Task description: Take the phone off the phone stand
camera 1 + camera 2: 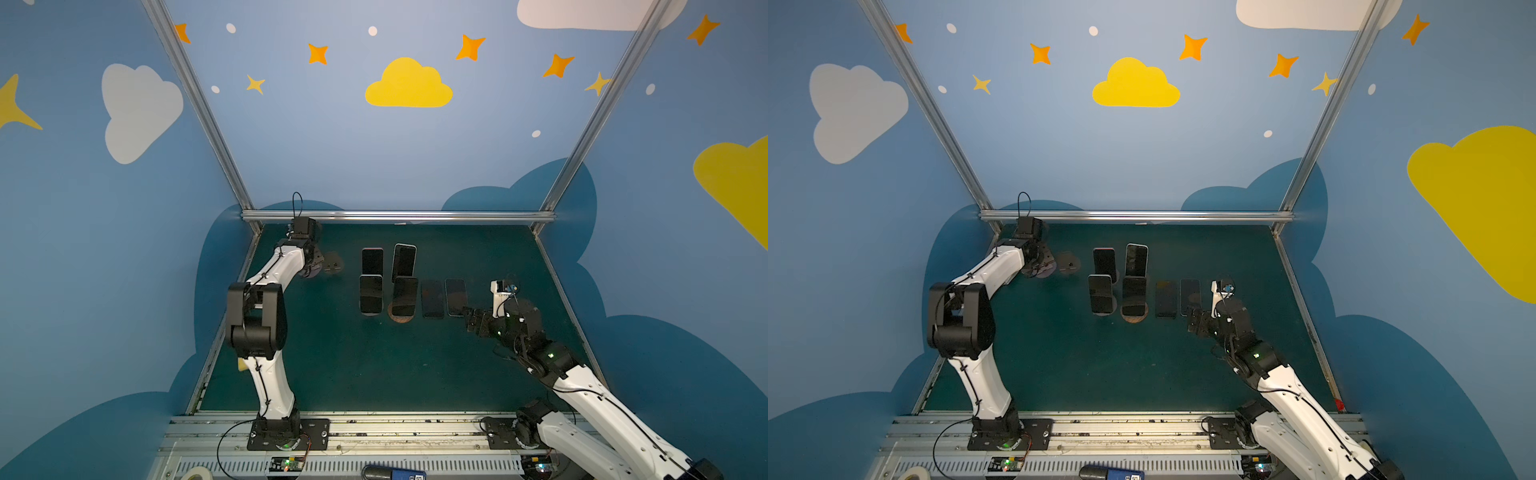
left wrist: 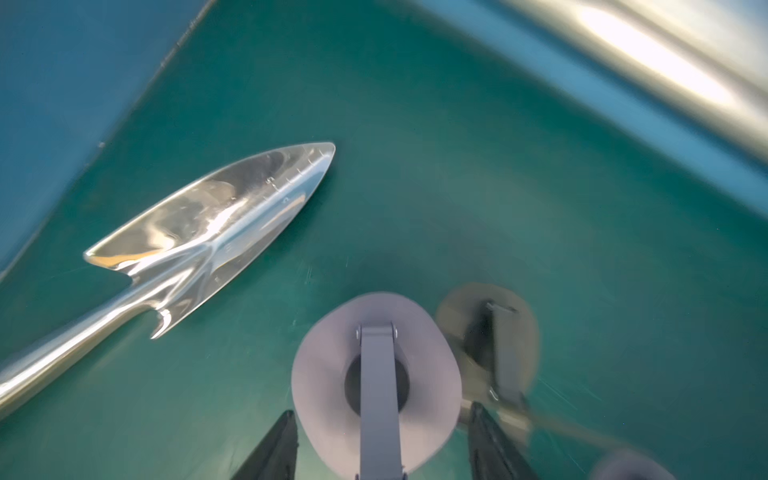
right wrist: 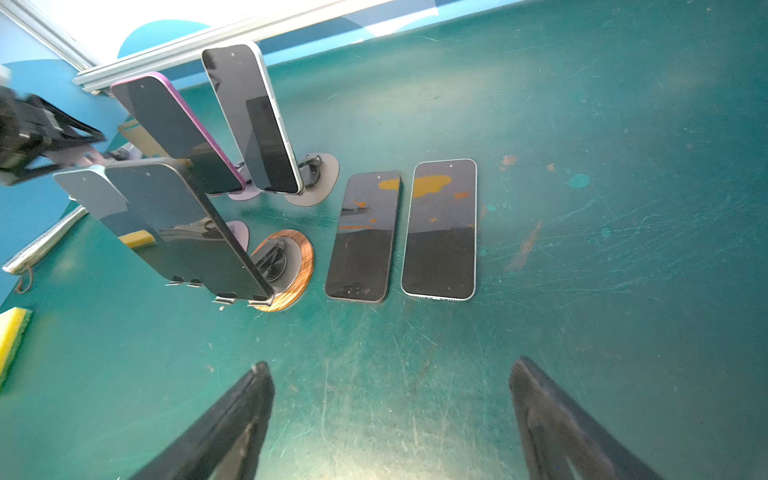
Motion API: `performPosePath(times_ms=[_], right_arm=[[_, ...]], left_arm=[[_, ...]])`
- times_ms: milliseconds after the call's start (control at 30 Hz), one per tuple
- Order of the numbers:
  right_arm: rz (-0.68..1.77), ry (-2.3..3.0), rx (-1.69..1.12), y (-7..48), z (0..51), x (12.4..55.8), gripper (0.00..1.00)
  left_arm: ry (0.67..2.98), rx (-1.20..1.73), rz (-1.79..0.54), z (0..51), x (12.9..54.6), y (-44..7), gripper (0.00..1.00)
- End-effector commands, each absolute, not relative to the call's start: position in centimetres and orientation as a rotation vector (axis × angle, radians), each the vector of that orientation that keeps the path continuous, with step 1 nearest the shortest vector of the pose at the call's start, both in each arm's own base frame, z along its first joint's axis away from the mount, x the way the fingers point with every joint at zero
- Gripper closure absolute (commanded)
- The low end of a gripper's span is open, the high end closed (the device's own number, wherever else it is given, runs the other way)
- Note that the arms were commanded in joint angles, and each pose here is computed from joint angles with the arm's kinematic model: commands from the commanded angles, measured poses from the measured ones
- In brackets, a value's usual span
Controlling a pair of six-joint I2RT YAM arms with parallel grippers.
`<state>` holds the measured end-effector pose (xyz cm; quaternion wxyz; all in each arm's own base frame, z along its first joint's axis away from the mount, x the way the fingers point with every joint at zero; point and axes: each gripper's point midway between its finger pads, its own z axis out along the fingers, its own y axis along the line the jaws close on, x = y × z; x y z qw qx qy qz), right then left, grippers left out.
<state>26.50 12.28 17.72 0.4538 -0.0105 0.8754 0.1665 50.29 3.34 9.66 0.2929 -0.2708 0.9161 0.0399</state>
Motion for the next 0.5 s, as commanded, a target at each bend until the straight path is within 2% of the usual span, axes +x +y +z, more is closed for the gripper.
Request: performPosePath(times_ms=[0,267,367,467], right_arm=[[0.389,2.127,0.000,11.5,18.2,26.4,0.11],[0.403,2.132,-0.010,11.8,18.0,26.5,0.10],[0.406,2.134,-0.013,11.9,18.0,26.5,0.11],[0.405,2.136,-0.016,11.9,17.9,26.5,0.10]], left_arm=[[2.487,-0.749,0.191,8.5,49.9,5.0,0.60],[2.482,-0.729,0.176,7.6,50.5,4.9,0.57],[2.488,-0.719,0.174,7.3,50.7,4.8,0.47],[2.485,-0.716,0.207,7.6,50.5,5.2,0.32]])
